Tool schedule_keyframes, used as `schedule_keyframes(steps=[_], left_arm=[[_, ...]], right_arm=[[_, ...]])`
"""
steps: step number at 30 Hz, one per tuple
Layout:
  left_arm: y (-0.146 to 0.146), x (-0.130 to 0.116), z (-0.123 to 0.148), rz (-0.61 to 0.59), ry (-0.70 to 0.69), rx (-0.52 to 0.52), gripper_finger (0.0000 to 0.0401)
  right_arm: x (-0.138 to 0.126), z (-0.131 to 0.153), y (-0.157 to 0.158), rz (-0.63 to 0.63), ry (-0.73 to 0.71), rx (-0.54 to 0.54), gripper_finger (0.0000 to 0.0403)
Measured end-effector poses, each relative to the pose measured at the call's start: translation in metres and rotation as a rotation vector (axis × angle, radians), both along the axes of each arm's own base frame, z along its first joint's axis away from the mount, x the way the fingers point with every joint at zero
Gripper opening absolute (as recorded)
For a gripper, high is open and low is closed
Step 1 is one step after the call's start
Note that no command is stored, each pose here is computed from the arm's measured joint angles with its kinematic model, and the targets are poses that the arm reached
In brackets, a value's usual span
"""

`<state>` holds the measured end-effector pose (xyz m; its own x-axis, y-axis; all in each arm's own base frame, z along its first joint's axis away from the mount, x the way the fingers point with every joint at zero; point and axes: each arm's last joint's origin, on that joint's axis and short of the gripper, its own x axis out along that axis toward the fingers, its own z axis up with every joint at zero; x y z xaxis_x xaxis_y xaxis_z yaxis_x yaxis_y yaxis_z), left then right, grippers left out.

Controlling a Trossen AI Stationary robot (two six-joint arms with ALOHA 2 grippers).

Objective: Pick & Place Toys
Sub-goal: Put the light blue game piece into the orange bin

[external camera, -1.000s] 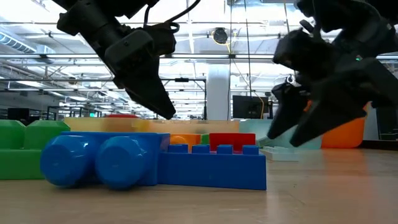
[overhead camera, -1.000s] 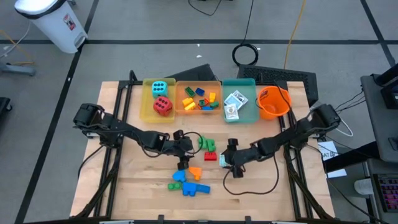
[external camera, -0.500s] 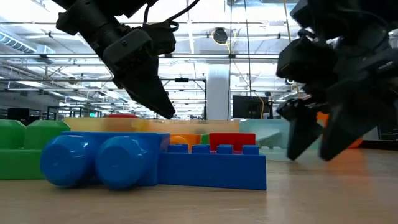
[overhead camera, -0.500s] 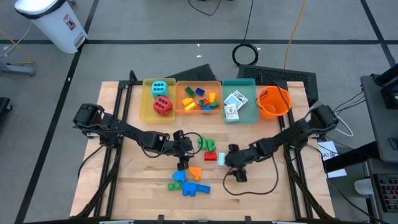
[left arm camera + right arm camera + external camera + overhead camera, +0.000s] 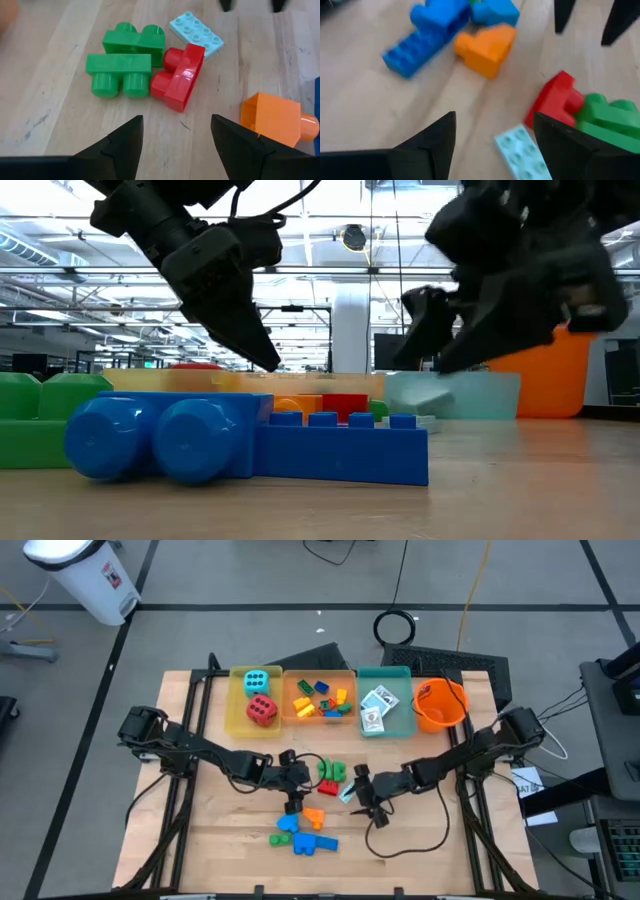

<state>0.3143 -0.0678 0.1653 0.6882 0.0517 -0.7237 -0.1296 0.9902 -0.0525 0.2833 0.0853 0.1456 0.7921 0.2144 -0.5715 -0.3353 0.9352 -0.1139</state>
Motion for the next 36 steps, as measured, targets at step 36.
schedule_keyframes(steps=[36], left_arm=[[0.001, 0.000, 0.000, -0.014, -0.002, 0.016, 0.0237]], right_arm=[[0.008, -0.034, -0.054, -0.001, 0.211, 0.113, 0.0128]])
